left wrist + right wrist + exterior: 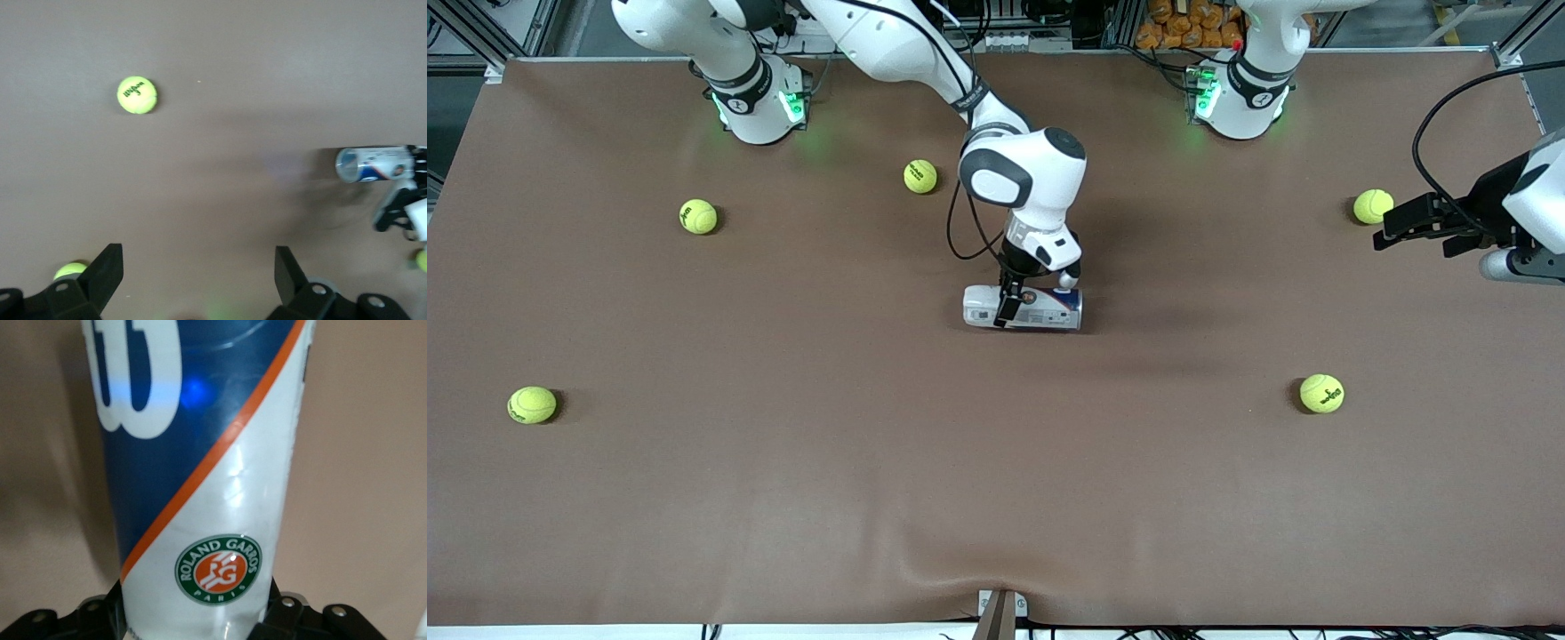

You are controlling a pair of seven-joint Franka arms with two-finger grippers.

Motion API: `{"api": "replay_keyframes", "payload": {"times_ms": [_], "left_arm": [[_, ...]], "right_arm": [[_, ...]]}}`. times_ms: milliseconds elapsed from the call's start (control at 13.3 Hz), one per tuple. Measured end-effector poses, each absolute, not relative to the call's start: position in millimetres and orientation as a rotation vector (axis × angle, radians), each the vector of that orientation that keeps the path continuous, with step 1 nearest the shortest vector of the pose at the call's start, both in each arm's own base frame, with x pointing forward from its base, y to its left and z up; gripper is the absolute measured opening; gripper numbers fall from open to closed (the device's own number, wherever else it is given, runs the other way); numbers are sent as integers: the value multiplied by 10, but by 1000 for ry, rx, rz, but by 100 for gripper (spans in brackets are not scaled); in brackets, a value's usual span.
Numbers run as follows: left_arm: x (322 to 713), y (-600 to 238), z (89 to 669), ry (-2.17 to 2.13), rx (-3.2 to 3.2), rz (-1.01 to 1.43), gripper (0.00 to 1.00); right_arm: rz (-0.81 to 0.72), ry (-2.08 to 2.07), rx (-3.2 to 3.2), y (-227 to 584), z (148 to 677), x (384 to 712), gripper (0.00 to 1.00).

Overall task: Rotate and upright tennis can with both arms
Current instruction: 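Lower the can onto the table on its side and open the right gripper, then withdraw the right gripper while the left gripper reaches toward the can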

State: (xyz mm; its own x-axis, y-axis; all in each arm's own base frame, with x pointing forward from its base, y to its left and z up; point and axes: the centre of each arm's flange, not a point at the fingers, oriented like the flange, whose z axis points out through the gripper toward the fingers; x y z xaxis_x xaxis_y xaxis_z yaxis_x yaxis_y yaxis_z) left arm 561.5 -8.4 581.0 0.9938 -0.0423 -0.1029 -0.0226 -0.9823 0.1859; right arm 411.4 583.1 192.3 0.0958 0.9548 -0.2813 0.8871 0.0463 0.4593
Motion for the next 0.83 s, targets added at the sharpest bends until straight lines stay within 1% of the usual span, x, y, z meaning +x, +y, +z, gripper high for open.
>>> {"api": "replay_keyframes", "payload": {"times_ms": [75, 226, 377, 602, 753, 828], "left_arm": [[5619, -73, 5759, -37, 2921, -186, 100], [5648, -58, 5636, -20, 2881, -235, 100], [5681, -68, 5518, 4, 2845, -275, 100], [5712, 26, 5365, 101, 2719, -305, 100], [5720, 136, 5211, 159, 2624, -332, 100], [5727, 155, 5123, 181, 2576, -348, 100]], "right_arm": [[170, 1810, 1827, 5858, 1867, 4086, 78], [195, 1812, 1823, 5870, 1866, 4137, 99], [215, 1790, 1870, 5846, 1950, 4270, 100], [244, 1758, 1984, 5912, 2214, 4366, 100], [216, 1685, 2053, 5833, 2595, 4477, 100], [185, 1628, 2108, 5724, 2869, 4569, 100]]}}
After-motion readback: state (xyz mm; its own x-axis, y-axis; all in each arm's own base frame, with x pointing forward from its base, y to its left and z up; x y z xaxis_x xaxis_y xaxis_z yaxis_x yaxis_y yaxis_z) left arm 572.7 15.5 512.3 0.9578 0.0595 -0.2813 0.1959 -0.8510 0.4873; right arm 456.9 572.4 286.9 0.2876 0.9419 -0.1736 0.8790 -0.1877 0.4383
